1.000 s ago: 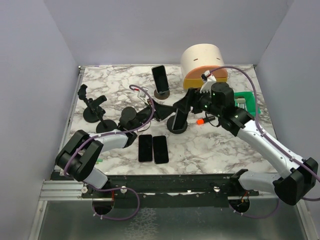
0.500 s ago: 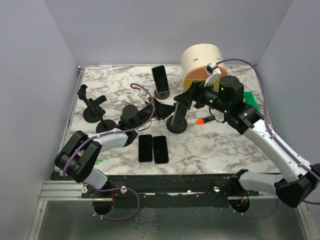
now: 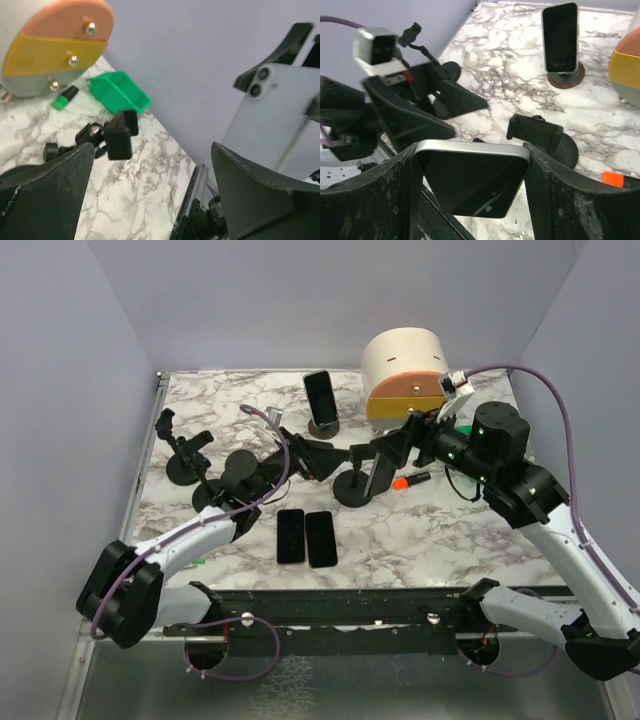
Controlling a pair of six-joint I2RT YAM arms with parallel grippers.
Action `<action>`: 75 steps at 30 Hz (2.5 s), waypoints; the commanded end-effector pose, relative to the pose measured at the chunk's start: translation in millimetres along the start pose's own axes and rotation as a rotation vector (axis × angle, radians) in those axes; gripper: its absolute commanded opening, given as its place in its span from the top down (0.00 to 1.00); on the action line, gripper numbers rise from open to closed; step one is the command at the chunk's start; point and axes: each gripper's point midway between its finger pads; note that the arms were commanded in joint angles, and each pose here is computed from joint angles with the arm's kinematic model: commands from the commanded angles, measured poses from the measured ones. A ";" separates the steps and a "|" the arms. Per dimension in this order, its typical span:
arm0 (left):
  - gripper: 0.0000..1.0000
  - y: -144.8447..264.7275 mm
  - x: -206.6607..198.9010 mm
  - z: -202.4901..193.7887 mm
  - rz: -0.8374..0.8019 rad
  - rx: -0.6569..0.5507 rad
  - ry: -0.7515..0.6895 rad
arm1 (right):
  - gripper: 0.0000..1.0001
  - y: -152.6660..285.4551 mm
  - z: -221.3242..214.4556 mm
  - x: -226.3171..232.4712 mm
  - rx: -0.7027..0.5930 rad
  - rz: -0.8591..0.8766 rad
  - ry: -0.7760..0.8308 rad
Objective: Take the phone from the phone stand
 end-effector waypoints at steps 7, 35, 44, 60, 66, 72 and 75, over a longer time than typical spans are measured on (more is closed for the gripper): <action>0.01 56.1 -34.4 61.9 0.035 -0.207 -0.268 | 1.00 17.1 26.1 -13.0 -0.101 -0.119 0.040; 0.05 -21.2 -89.7 24.6 0.156 0.154 -0.607 | 1.00 -9.4 45.8 -8.0 -0.068 -0.191 -0.095; 0.35 -31.4 -99.5 11.1 0.083 0.194 -0.587 | 1.00 -11.5 37.8 1.8 -0.034 -0.122 -0.084; 0.75 -34.7 -103.0 1.4 0.052 0.213 -0.551 | 0.99 -10.6 31.2 6.3 -0.009 -0.081 -0.061; 1.00 -33.9 -103.2 2.5 0.054 0.209 -0.547 | 0.79 -7.3 27.2 11.4 -0.004 -0.040 -0.045; 1.00 -31.0 -102.6 4.8 0.064 0.199 -0.541 | 0.21 -1.0 26.4 15.4 0.002 -0.023 -0.032; 1.00 -28.7 -102.1 6.8 0.071 0.187 -0.535 | 0.00 1.8 26.1 18.1 0.008 -0.013 -0.028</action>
Point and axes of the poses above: each gripper's point midway between its finger pads, its own y axis back along the fingers, its own x axis along the line the jaws close on, z = x × y, and after that the axes turned 12 degrees about -y, right-handed
